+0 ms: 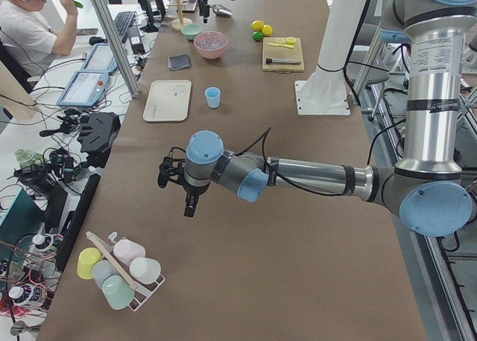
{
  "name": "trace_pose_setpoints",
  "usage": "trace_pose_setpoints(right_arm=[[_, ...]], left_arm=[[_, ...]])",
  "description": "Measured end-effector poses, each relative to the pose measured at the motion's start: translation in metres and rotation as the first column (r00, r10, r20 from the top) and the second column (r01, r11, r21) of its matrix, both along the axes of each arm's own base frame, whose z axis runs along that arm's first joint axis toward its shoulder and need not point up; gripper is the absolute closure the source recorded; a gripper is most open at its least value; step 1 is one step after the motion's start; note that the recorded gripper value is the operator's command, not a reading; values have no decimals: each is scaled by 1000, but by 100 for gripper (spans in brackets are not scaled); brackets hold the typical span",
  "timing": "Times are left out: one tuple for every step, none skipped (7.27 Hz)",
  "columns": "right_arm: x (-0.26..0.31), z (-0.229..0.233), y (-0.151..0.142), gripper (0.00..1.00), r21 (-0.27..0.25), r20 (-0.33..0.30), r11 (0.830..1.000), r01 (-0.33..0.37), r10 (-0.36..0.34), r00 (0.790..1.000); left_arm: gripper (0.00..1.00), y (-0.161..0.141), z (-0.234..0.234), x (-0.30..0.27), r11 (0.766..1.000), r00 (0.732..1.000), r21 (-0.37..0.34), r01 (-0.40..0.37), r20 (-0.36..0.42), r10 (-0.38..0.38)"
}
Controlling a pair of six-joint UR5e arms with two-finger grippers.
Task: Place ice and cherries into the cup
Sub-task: 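Lower the right gripper into the bowl and grasp an ice cube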
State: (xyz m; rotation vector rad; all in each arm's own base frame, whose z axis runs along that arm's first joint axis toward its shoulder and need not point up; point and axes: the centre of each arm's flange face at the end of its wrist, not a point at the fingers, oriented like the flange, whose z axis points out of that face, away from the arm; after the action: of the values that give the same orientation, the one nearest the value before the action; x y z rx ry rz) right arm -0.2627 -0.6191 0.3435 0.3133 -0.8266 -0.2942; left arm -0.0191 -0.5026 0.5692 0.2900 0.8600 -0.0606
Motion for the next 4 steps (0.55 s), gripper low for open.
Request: trace_pose_setpoints(right_arm=[[-26,-5,2,14,-7,-1,1000,-8,8,1000],[-42,6,2,27,-32,-8,999,-19,19,1000],[-51,27,3,27,-58,-24,998,-34,33,999],[-55,47,6,31,-70,-40,997,-45,42,998]], left_arm=[[3,0,0,0,1000,1000,0,0,0,0],[3,0,0,0,1000,1000,0,0,0,0],[3,0,0,0,1000,1000,1,0,0,0],[3,0,-1,0,1000,1000,2,0,0,0]])
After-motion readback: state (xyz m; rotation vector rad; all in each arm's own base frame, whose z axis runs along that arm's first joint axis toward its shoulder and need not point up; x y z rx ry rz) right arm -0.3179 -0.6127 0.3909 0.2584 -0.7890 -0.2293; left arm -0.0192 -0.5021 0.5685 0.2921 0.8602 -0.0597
